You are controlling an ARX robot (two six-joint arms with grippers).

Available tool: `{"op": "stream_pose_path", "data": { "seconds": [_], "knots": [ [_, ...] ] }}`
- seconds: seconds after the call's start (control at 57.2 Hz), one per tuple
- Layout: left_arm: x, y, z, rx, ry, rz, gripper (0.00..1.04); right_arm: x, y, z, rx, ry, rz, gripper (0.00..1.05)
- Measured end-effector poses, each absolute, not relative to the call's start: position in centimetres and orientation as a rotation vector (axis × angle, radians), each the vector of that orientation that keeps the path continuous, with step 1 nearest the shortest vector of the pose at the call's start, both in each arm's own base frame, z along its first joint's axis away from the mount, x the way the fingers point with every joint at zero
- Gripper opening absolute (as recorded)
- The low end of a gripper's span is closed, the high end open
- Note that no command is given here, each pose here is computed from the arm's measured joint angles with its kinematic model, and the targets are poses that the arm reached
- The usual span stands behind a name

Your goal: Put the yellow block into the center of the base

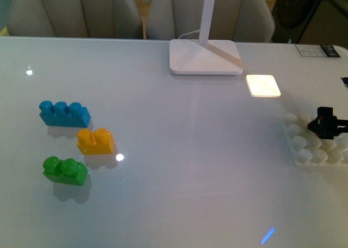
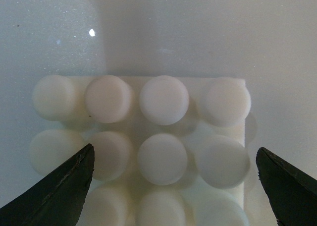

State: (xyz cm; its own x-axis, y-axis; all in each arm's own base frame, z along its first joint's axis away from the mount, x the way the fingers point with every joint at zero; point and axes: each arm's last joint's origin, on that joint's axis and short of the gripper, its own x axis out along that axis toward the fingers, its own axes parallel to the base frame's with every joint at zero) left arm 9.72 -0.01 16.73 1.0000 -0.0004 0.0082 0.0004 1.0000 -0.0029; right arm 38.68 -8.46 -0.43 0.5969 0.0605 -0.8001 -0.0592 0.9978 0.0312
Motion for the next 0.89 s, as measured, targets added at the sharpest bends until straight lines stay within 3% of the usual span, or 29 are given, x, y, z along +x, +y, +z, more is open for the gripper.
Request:
{"op": "stream_pose_path", "data": {
  "seconds": [0.49,0.892],
  "knots": [
    [9.7,0.0,16.7,-0.003,-0.008,0.000,0.97,37.4,-5.2,-0.9,0.074,0.968,0.107,0.96],
    [9.7,0.0,16.7,-0.003,-0.008,0.000,0.97,37.0,1.9,-0.9,0.068,1.016,0.121,0.96]
  ]
}}
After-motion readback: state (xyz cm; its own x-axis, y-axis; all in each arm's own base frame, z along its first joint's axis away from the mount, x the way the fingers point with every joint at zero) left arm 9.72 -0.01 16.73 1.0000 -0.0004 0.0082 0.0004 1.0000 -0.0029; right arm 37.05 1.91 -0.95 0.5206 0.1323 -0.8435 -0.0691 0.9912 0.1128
